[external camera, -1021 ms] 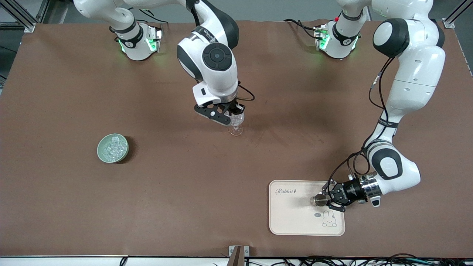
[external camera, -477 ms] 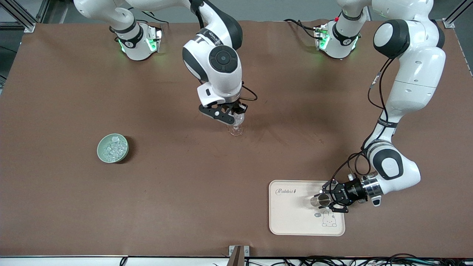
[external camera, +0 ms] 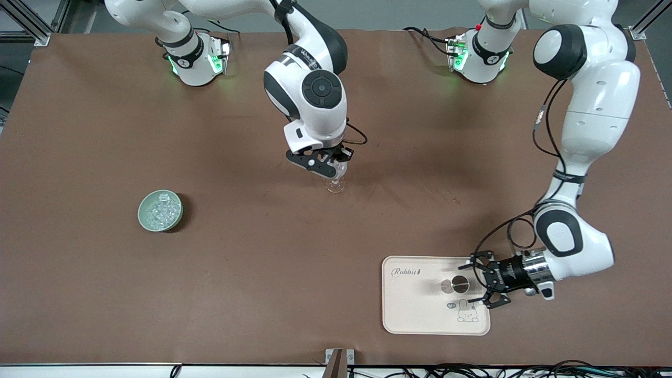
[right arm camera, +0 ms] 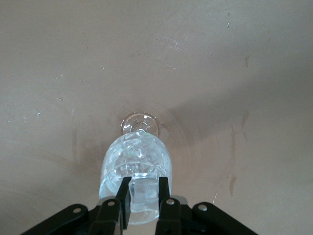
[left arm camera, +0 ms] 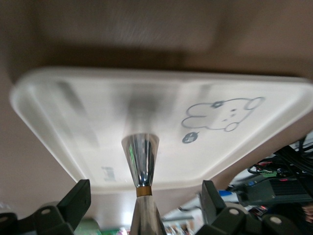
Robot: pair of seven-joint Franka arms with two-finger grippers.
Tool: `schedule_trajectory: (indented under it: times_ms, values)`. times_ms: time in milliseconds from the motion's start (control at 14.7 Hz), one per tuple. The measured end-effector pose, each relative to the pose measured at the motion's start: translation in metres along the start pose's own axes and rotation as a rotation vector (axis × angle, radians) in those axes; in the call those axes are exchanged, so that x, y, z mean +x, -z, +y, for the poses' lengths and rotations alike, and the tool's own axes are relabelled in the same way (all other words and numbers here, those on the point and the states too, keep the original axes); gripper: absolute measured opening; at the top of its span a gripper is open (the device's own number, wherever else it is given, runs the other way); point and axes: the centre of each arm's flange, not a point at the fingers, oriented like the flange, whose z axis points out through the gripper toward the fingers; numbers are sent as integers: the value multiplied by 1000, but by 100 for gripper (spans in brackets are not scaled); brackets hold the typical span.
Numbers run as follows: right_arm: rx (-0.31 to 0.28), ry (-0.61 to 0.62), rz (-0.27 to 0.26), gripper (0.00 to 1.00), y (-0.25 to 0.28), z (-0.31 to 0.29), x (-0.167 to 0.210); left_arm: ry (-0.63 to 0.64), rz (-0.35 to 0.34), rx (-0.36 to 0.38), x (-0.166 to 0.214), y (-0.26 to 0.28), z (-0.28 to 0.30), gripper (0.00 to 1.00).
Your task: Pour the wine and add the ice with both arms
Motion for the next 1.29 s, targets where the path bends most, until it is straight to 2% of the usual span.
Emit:
schedule_trajectory:
  times_ms: [136, 340, 409, 545, 613, 681, 749, 1021, 1089, 1294]
  values:
    - [-1, 0, -1, 26, -1, 0, 0, -148, 108, 124, -15, 27, 1, 100]
    - [-5, 1, -3, 26, -4, -1, 0, -482, 295, 292, -62, 58, 3, 100]
    - [-5, 0, -3, 26, -4, -1, 0, -584, 318, 336, -83, 67, 3, 100]
    - [-5, 0, -3, 39, -4, -1, 0, -729, 326, 389, -117, 88, 2, 100]
    - [-5, 0, -3, 39, -4, -1, 0, -788, 331, 405, -131, 98, 2, 100]
    - [-5, 0, -3, 44, -4, -1, 0, -846, 337, 428, -145, 107, 1, 100]
    - [-5, 0, -3, 54, -4, -1, 0, -900, 345, 457, -162, 114, -2, 100]
    - [2, -5, 2, 61, 1, -1, 4, -1108, 424, 550, -264, 150, -21, 100]
    - [2, -9, 3, 66, 8, -1, 7, -1177, 445, 581, -288, 164, -29, 100]
    - [8, -45, 6, 95, 61, 14, 28, -1368, 526, 649, -343, 223, -49, 100]
